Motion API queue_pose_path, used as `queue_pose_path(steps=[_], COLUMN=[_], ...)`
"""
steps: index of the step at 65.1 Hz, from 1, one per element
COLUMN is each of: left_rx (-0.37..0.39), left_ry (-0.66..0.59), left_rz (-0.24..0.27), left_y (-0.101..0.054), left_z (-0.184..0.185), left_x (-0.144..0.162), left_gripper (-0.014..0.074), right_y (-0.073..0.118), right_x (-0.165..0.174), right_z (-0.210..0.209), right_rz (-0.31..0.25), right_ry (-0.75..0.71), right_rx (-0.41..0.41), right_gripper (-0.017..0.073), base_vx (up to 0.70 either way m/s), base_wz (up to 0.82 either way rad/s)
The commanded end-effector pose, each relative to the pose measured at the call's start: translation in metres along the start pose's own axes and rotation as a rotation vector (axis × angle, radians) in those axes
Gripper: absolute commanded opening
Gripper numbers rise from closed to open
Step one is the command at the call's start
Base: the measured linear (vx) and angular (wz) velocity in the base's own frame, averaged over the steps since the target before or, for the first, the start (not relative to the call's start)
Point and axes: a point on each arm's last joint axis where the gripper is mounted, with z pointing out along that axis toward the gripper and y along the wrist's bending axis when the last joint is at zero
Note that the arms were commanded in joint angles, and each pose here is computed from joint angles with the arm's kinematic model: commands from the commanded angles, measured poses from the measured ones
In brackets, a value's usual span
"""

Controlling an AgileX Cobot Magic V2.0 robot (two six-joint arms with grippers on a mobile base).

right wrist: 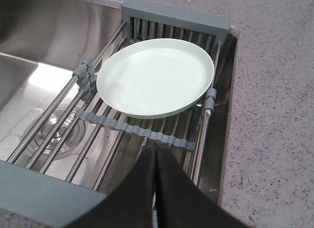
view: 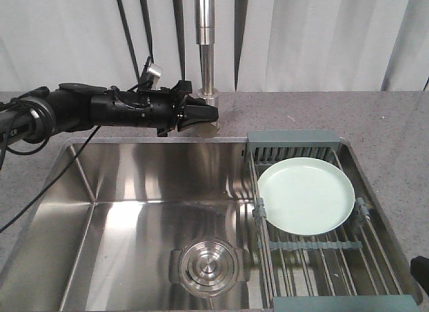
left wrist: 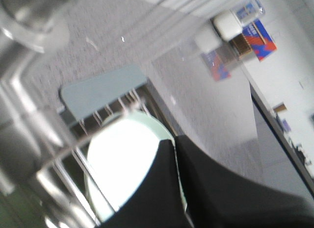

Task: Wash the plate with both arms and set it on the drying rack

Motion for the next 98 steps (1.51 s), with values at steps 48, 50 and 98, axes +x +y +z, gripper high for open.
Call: queue_pose_path(steps=[48, 50, 98], left_rx=[-0.407, -0.413, -0.541], left_ry=[0.078, 0.068, -0.147], left_rz=[0.441, 0.445, 0.505], left_y=[-0.183, -0.184, -0.179], left_z=[-0.134, -0.137, -0.194], left_x=[0.034, 0.041, 0.197], left_gripper=[-0.0006, -0.0006, -0.0006], right_y=[-0.002, -0.002, -0.002], right_x=[-0.013, -0.013, -0.013], right_z=[-0.003, -0.003, -0.003], right_rz=[-0.001, -0.001, -0.001], right_ry=[-0.077, -0.077, -0.077], right_rx=[0.022, 0.022, 0.022], right_gripper=[-0.0007, -0.0007, -0.0007], base_vx=[0.00, 0.00, 0.00], base_wz=[0.00, 0.00, 0.00])
